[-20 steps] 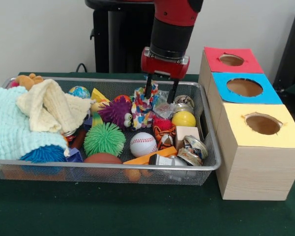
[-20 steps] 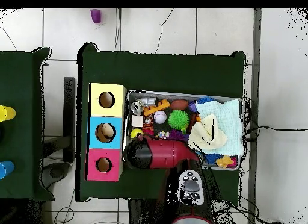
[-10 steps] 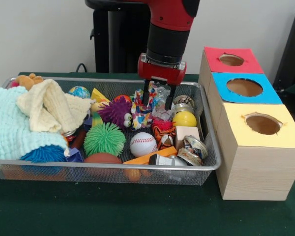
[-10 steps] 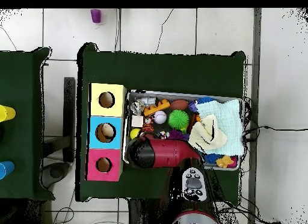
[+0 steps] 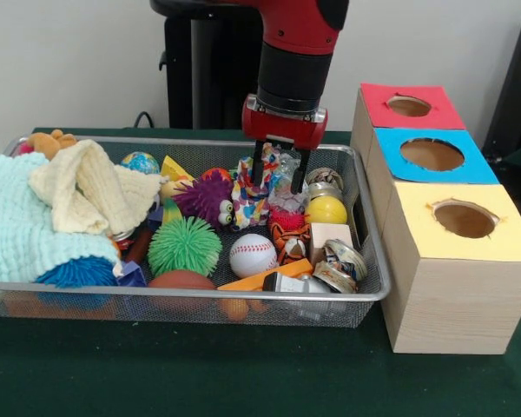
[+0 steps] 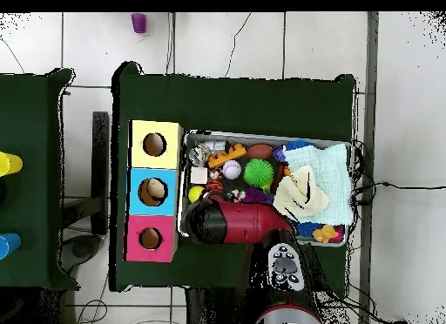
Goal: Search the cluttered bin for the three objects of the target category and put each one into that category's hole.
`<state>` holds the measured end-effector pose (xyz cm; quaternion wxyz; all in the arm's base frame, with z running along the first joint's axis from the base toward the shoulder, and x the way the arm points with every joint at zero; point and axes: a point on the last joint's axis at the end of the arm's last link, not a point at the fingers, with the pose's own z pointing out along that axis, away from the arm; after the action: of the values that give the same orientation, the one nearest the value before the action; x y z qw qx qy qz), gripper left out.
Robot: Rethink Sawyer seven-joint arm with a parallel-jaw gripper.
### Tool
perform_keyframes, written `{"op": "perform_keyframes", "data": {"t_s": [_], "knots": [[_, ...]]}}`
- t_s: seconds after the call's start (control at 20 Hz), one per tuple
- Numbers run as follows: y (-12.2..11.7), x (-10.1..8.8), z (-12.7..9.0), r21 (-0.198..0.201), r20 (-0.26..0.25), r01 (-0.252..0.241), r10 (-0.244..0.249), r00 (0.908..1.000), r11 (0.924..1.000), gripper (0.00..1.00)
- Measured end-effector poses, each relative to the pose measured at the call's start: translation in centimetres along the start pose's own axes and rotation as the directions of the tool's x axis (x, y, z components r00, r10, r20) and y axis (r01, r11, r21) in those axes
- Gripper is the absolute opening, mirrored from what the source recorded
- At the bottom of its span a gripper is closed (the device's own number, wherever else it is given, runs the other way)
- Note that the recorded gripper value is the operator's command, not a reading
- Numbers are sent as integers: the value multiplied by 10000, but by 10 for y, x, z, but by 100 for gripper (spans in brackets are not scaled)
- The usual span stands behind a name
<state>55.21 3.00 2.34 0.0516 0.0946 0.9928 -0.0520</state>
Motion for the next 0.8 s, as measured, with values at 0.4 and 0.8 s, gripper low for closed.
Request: {"op": "perform_keyframes", "data": {"t_s": [0.4, 0.8], "knots": [[2, 6, 1, -446, -18, -213, 212, 9998, 9988, 100], [3, 12, 5, -922, 251, -424, 449, 9987, 9948, 100]]}}
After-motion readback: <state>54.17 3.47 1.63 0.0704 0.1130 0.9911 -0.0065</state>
